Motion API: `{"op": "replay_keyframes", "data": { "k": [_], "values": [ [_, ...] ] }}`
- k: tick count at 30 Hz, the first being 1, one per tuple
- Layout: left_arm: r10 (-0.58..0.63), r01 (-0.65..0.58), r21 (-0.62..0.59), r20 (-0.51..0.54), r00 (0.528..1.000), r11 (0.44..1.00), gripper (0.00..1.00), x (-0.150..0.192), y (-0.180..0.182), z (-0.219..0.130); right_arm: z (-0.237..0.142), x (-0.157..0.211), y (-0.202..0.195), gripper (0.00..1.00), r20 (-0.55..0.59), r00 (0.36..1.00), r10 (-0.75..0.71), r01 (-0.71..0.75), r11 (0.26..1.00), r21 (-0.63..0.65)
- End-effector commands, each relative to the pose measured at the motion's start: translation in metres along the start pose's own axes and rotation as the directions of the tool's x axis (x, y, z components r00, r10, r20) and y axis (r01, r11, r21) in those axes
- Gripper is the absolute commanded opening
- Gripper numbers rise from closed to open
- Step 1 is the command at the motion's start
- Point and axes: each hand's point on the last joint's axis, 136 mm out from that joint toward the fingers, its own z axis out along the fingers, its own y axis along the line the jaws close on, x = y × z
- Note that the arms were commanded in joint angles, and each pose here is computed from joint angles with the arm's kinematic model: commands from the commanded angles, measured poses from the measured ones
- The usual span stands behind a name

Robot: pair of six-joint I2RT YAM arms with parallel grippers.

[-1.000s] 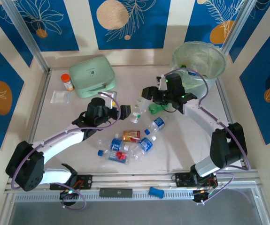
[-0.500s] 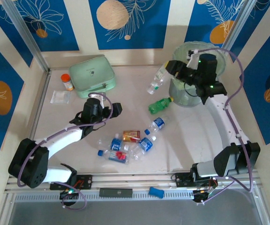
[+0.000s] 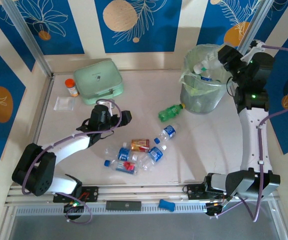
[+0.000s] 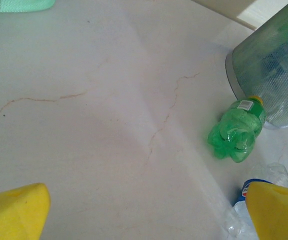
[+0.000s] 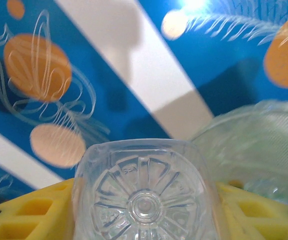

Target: Put the plastic bottles in the bin

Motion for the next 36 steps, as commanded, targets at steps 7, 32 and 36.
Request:
{"op": "replay_keyframes", "data": {
  "k": [7, 32, 36],
  "values": [
    [-0.027, 0.026, 0.046, 0.029, 0.999, 0.999, 1.00, -0.013, -0.010, -0.001, 0.005, -0.048, -0.039, 0.46, 0.242, 0.969, -0.056, 0.020, 0.988, 0.151],
    [-0.023, 0.023, 0.022, 0.025, 0.999, 1.000, 1.00, -0.005, -0.001, -0.012, 0.114, 0.069, -0.067, 0.54, -0.144, 0.985, 0.091, -0.068, 0.986, 0.153],
    [-0.026, 0.026, 0.019, 0.022, 0.999, 0.999, 1.00, -0.003, 0.000, -0.013, 0.118, 0.072, -0.069, 0.62, -0.161, 0.982, 0.102, -0.075, 0.984, 0.164]
  ]
}}
